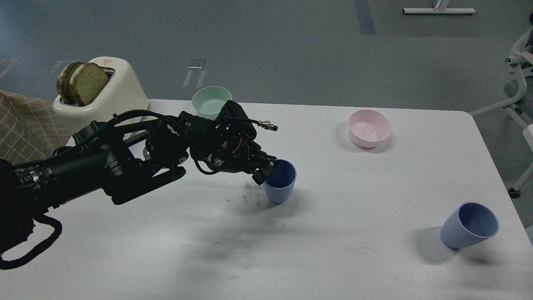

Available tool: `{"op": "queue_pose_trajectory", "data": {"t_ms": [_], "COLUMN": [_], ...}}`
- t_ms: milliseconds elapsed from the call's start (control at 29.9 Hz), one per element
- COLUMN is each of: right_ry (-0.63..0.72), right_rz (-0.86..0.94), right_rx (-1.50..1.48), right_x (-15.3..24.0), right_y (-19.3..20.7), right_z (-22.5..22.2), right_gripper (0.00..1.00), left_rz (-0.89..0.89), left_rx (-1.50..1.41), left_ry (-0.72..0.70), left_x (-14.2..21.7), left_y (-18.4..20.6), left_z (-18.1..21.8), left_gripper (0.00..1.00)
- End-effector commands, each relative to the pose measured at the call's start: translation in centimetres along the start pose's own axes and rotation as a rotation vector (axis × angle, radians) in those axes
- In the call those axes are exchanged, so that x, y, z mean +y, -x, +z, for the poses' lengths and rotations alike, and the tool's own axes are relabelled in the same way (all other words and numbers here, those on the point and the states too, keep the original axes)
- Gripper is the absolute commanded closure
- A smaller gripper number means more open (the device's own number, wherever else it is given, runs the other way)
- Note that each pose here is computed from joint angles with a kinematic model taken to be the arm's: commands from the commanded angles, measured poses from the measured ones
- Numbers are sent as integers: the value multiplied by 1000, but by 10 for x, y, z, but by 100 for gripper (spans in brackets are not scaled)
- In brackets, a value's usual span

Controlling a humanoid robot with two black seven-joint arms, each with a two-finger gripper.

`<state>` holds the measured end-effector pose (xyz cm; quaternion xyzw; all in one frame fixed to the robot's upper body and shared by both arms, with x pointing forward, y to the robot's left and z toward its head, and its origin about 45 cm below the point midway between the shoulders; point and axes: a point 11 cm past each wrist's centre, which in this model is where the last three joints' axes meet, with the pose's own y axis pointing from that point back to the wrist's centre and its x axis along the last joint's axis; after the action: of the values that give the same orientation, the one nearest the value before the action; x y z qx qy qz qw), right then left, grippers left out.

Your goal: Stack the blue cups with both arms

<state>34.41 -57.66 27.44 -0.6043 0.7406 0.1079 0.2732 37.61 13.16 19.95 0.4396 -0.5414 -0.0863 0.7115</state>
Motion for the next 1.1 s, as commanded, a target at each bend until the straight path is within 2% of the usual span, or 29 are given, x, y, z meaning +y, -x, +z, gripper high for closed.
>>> {"op": "queue_pose_trajectory", "data": {"t_ms": [0, 167, 201, 234, 301, 335, 435, 502, 536, 603, 670, 837, 938, 1071], "right_ry": [1, 1, 1, 2, 2, 1, 1, 2, 3, 1, -13, -72, -106, -95], "right_rz": [1, 3, 3, 2, 1, 0, -3, -1, -4, -7, -11, -50, -100, -145], "right_rx": [2, 0, 0, 1, 1, 1, 2, 3, 8, 11, 38, 99, 154, 252], "right_x": [0, 1, 1, 1, 1, 0, 1, 1, 1, 2, 0, -6, -10, -13], "right_y": [-1, -1, -1, -1, -1, 0, 0, 0, 0, 1, 0, 11, 27, 43], "right_z": [0, 0, 0, 1, 1, 0, 0, 1, -1, -3, -17, -59, -87, -109], "right_gripper": [0, 0, 0, 0, 0, 0, 0, 0, 0, 0, 0, 0, 0, 0], "left_rz": [-6, -5, -5, -5, -5, -3, 4, 10, 15, 34, 131, 309, 512, 689], "left_rx": [3, 7, 6, 6, 7, 8, 11, 17, 22, 30, 94, 261, 432, 646], "left_ry": [-5, -7, -9, -9, -10, -9, -8, -9, -10, -12, -13, 10, 23, 65], "left_x": [1, 2, 2, 2, 2, 2, 3, 4, 5, 8, 21, 53, 93, 126], "left_y": [3, 3, 3, 3, 4, 3, 1, -1, -2, -7, -31, -66, -97, -105], "left_z": [-2, -3, -3, -3, -4, -3, -4, -5, -6, -8, -17, -36, -67, -100], "left_gripper": [100, 99, 91, 88, 65, 59, 58, 54, 44, 36, 22, 8, 5, 4]}}
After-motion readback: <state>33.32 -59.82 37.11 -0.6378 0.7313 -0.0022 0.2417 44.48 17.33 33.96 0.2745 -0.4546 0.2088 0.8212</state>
